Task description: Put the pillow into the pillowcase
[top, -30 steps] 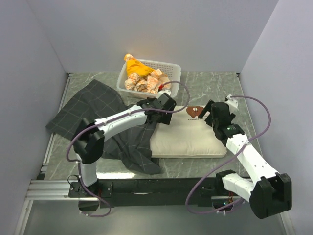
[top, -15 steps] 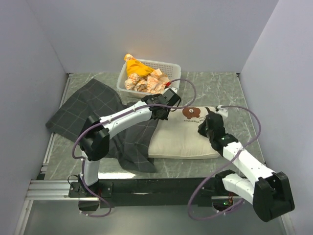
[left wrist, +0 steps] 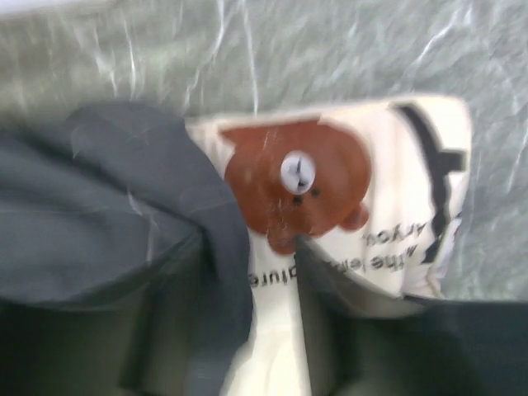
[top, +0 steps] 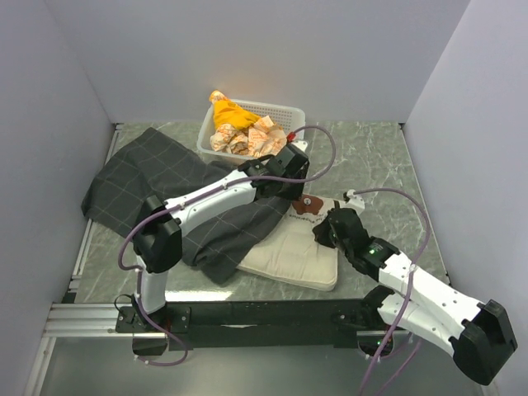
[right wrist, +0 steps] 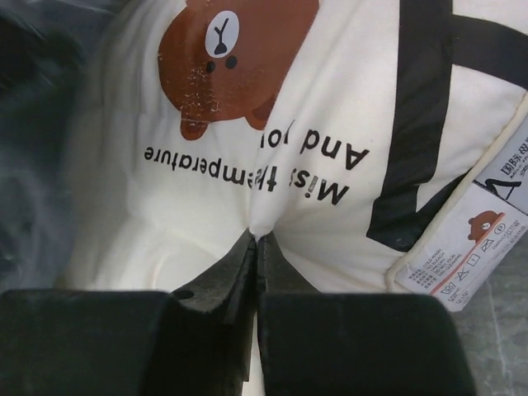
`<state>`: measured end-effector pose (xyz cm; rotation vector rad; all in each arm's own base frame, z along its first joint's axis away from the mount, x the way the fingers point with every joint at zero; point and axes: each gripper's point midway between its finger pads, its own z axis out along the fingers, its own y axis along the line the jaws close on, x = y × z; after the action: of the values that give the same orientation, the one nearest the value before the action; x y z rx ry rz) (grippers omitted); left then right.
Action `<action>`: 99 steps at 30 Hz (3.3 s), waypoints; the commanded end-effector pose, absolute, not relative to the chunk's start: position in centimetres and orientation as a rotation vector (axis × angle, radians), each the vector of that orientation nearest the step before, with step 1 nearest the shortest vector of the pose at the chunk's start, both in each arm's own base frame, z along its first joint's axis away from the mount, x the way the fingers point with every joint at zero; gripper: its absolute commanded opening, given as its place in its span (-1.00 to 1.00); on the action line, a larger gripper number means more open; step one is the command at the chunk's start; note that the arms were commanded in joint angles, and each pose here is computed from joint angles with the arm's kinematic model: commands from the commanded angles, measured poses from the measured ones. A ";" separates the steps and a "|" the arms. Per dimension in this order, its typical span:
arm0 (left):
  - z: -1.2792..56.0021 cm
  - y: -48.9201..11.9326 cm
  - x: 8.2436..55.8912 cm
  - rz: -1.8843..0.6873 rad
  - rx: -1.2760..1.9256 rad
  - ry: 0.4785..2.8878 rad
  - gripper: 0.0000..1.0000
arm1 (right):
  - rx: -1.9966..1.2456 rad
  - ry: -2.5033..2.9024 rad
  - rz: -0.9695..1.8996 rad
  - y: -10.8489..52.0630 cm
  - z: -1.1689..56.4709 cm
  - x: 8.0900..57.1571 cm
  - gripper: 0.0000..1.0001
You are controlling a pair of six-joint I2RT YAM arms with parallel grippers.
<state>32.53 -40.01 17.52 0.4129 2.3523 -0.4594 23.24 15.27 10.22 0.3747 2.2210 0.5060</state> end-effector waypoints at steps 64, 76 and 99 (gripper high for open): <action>23.9 -36.9 6.1 -1.342 0.500 2.112 -0.98 | -0.350 2.110 0.620 33.1 21.9 20.4 -1.00; 35.2 -32.7 10.0 -1.281 0.251 1.834 -0.98 | -0.194 1.962 0.721 27.7 27.4 20.7 0.16; 38.8 -34.8 19.7 -1.214 0.254 1.879 -0.88 | 0.019 1.896 0.445 19.4 27.3 24.8 0.99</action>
<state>17.89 -32.16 39.85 0.2036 1.8675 -1.0461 22.59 18.68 31.00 0.0063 1.8396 0.4798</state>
